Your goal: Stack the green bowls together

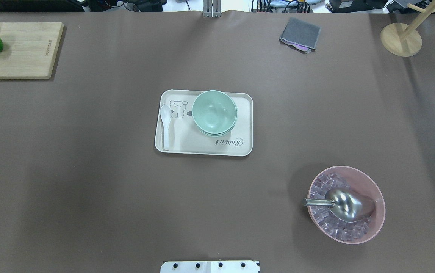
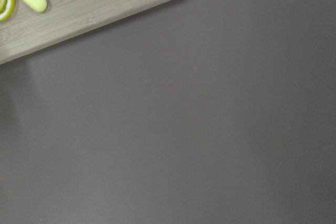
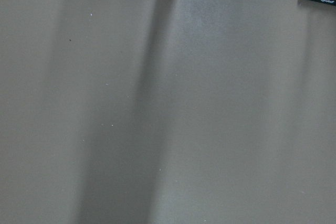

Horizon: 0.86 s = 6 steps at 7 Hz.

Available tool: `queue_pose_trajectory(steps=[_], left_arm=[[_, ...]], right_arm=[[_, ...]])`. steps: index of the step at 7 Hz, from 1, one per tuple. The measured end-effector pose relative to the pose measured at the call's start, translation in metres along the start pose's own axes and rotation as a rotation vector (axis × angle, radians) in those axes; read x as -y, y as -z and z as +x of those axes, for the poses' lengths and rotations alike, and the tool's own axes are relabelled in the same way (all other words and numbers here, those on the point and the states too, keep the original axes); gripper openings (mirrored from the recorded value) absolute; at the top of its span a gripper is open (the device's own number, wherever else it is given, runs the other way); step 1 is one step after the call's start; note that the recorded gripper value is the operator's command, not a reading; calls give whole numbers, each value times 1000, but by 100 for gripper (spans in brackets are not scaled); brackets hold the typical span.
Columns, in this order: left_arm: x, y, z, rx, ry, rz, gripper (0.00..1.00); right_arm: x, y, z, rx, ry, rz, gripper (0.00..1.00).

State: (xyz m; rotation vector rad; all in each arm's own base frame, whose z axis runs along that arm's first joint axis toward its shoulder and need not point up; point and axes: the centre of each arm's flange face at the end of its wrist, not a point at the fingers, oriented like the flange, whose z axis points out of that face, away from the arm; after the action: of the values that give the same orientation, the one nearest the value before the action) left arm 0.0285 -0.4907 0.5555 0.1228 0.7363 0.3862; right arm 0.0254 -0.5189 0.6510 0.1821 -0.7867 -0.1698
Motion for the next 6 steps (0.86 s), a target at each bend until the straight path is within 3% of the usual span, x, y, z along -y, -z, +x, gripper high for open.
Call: queue_pose_trajectory(steps=[3, 6], left_arm=[[-53, -21, -82, -29, 32, 1, 99], [-78, -22, -95, -89, 79, 32, 99]], right_arm=[[-3, 14, 13, -3, 28, -24, 100], [20, 15, -3, -6, 31, -58, 100]])
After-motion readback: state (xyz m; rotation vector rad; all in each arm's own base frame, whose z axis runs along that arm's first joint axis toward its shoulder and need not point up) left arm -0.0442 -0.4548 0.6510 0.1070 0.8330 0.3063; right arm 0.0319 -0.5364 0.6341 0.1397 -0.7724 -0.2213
